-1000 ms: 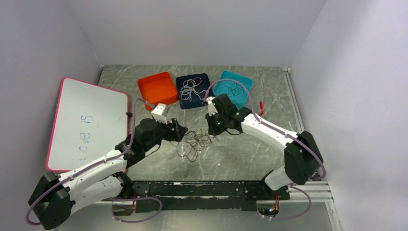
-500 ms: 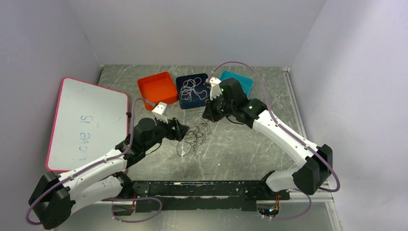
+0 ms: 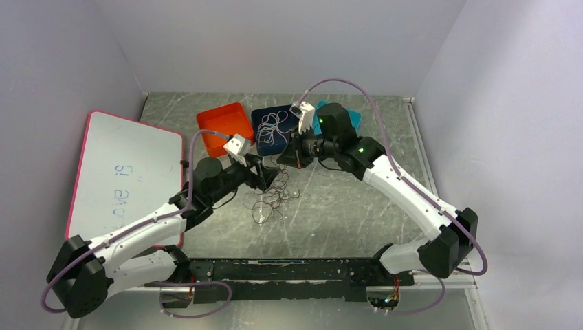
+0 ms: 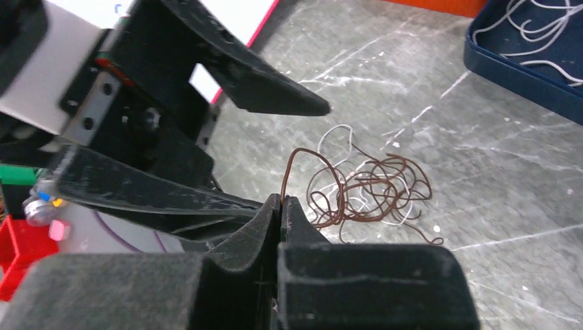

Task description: Untangle the cables

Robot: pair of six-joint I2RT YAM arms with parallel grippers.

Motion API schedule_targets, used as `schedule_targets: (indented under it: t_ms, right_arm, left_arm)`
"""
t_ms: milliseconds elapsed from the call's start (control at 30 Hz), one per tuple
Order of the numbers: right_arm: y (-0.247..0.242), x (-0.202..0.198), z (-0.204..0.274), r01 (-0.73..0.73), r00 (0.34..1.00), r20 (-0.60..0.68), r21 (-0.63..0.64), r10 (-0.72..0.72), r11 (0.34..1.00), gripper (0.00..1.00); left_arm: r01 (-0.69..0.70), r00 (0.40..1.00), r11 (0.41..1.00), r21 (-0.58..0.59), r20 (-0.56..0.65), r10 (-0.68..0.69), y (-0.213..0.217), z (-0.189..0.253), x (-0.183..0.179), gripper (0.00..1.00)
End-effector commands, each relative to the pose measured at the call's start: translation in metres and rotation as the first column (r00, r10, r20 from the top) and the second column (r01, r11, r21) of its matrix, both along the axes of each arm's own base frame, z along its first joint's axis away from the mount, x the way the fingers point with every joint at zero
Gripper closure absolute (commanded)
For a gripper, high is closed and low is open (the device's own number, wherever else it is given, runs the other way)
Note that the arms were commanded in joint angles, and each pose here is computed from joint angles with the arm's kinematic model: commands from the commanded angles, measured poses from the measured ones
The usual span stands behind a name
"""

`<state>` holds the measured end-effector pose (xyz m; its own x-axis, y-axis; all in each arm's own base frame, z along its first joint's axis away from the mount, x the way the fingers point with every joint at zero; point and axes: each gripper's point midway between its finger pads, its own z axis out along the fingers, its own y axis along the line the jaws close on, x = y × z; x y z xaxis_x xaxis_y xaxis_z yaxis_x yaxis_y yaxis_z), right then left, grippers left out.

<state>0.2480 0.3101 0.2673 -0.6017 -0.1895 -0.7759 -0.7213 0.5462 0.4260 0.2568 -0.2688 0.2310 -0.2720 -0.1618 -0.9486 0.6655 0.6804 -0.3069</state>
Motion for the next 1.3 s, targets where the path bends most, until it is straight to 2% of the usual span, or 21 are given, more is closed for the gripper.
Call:
schedule_targets:
  t_ms: [0, 367, 533, 667, 767, 833, 1267]
  right_arm:
    - [0.011, -0.012, 0.026, -0.060, 0.998, -0.006, 0.089, 0.061, 0.994, 1.00]
    - [0.016, -0.022, 0.051, -0.080, 0.997, -0.010, 0.181, 0.083, 0.980, 1.00]
    - [0.014, -0.019, 0.066, -0.055, 0.998, 0.013, 0.210, 0.054, 0.976, 1.00]
    - [0.010, -0.014, 0.080, -0.012, 0.999, 0.039, 0.229, 0.004, 0.973, 1.00]
    - [0.008, -0.013, 0.094, 0.004, 0.998, 0.062, 0.254, -0.020, 0.967, 1.00]
    - [0.006, -0.011, 0.104, 0.014, 0.996, 0.080, 0.265, -0.037, 0.964, 1.00]
    - [-0.011, -0.008, 0.176, 0.042, 0.963, 0.236, 0.332, -0.126, 0.942, 1.00]
  left_arm:
    - [0.050, 0.995, 0.998, -0.039, 0.085, -0.047, -0.014, 0.023, 0.006, 0.17]
    - [0.087, 0.991, 0.992, -0.087, 0.109, -0.077, -0.034, 0.027, 0.016, 0.19]
    - [0.105, 0.992, 0.989, -0.108, 0.079, -0.097, -0.038, 0.018, 0.014, 0.34]
    - [0.104, 0.995, 0.986, -0.127, 0.004, -0.104, -0.039, 0.000, 0.010, 0.46]
    - [0.105, 0.994, 0.985, -0.136, -0.030, -0.110, -0.038, -0.012, 0.006, 0.62]
    - [0.105, 0.993, 0.985, -0.135, -0.047, -0.113, -0.038, -0.018, 0.005, 0.68]
    - [0.092, 0.986, 0.992, -0.083, -0.133, -0.103, -0.028, -0.058, -0.005, 0.71]
